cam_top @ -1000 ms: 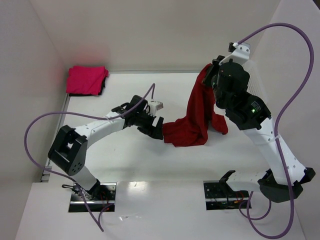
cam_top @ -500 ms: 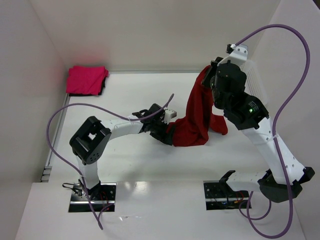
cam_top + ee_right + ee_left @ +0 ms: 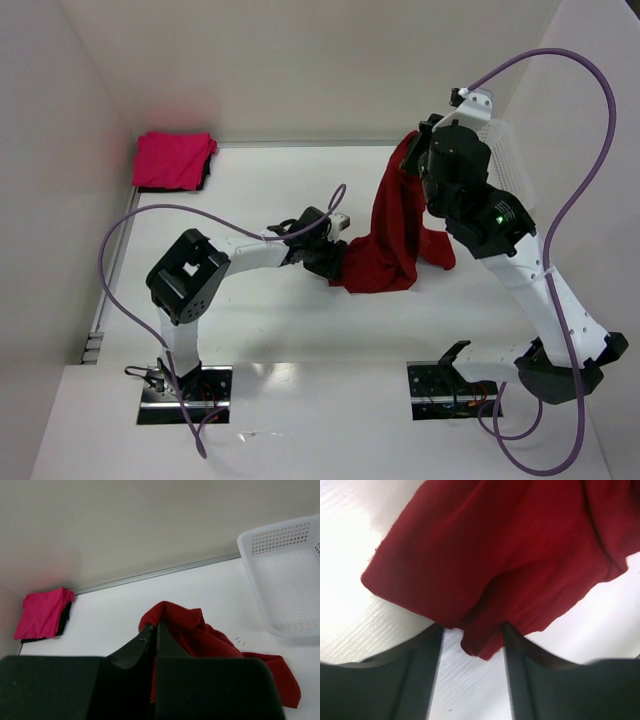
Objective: Fold and stack the t-shirts
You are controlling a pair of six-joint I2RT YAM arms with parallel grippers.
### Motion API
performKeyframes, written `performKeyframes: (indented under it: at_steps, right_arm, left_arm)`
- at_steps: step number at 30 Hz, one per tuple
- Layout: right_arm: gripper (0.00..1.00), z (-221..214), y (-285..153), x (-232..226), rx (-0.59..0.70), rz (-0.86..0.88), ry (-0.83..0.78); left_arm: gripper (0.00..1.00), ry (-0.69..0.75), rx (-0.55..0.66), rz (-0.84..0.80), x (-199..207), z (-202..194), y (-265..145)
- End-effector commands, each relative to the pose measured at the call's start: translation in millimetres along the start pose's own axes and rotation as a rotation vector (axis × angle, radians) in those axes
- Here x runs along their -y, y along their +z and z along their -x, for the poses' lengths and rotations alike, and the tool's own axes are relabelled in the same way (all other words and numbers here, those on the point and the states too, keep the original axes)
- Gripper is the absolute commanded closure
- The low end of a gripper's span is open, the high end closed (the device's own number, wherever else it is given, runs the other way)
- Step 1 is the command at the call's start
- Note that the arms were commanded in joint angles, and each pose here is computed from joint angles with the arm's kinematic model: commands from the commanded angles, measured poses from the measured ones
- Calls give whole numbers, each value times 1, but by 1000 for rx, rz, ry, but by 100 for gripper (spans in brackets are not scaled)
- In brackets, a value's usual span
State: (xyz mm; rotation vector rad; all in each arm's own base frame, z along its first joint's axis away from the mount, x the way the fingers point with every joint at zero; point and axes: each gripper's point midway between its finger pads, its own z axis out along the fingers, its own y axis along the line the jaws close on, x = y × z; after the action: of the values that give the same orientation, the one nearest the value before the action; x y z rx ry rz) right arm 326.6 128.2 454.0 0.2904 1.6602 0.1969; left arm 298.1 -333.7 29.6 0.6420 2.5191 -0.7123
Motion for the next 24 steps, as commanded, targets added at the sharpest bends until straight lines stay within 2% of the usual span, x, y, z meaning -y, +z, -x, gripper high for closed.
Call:
performKeyframes:
  at_steps: [1, 4, 8, 10, 11, 12, 13, 14, 16, 17, 18, 20, 21, 22, 24]
  right_arm:
    - [99, 18, -2, -2, 39, 2, 49]
    - [99, 18, -2, -2, 39, 2, 49]
    - [99, 21, -2, 1, 54, -17, 46]
    - [99, 19, 1, 1, 51, -28, 40]
    - [99, 21, 2, 2, 63, -35, 47]
    - [99, 21, 2, 3, 62, -35, 37]
    - [99, 25, 2, 3, 75, -40, 37]
    - [99, 23, 6, 2, 78, -52, 36]
    - [99, 29, 8, 3, 92, -57, 27]
    - [99, 37, 9, 5, 113, -62, 44]
    - [99, 44, 8, 3, 134, -54, 55]
    - [99, 54, 6, 3, 161, -55, 69]
    - [99, 64, 4, 1, 187, -46, 84]
    - [99, 66, 4, 1, 193, -45, 78]
    - [99, 70, 7, -3, 202, -42, 77]
  left_arm:
    - [52, -3, 27, -40, 8, 11, 5]
    - [66, -16, 30, 7, 3, 14, -3]
    - [100, 6, 150, 29, 14, 46, -46]
    - [100, 10, 217, 78, 12, 63, -68]
    - [100, 23, 281, 116, 15, 81, -96]
    - [100, 38, 293, 142, 14, 85, -110]
    - [100, 36, 390, 171, 12, 110, -145]
    - [100, 27, 418, 188, 10, 116, -163]
    - [100, 9, 559, 239, 4, 142, -226]
    - [100, 11, 583, 276, -3, 142, -241]
    - [100, 28, 688, 292, 7, 157, -286]
    - [100, 8, 788, 424, -5, 163, -336]
    - [100, -23, 918, 517, -9, 170, -399]
    - [100, -29, 929, 575, -17, 166, -409]
    - [100, -93, 1014, 730, -34, 161, -456]
